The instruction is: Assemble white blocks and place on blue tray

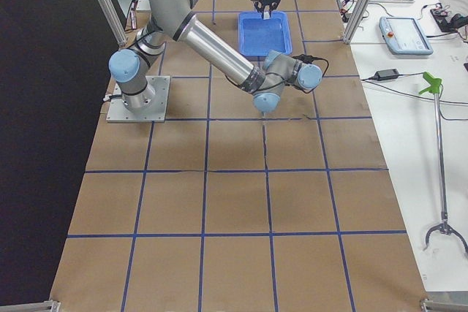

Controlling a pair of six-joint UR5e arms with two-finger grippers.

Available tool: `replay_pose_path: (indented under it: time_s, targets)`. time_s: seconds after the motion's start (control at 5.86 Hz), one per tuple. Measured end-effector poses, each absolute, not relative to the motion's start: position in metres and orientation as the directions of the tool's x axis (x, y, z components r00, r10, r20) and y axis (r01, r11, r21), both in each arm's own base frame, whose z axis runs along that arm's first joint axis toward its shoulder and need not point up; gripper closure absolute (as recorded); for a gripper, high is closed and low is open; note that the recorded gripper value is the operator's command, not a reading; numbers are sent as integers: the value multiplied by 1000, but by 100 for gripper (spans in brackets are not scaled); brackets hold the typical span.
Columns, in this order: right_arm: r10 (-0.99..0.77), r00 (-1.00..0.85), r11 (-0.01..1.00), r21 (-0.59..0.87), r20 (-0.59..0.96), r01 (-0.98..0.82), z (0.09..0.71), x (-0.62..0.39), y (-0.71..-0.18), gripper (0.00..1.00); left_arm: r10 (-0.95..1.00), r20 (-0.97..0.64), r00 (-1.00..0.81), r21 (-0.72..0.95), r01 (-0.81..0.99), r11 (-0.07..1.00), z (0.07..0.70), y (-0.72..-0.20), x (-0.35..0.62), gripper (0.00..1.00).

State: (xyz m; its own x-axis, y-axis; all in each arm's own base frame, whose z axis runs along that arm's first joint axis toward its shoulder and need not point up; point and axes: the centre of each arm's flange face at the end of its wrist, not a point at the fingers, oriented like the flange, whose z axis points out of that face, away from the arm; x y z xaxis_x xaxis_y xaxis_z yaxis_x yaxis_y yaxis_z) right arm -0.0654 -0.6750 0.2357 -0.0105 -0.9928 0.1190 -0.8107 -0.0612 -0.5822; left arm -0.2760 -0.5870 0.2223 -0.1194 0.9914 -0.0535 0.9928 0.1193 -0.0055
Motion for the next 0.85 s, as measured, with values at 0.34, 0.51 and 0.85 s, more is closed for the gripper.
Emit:
replay_pose_path:
  time_s: [0.34,0.51,0.85]
  targets:
    - [-994,23,-84,-585,110,-807,286,-27,-635,70,997,-67,-33,-10,999,33,182,-584,-301,93]
    - [-994,33,-87,-587,102,-805,293,-19,-624,71,998,-62,-15,-9,1000,15,172,-578,-309,75]
    - [-995,41,-89,-592,93,-801,291,-13,-620,71,999,-45,-10,-19,1000,9,165,-572,-314,0]
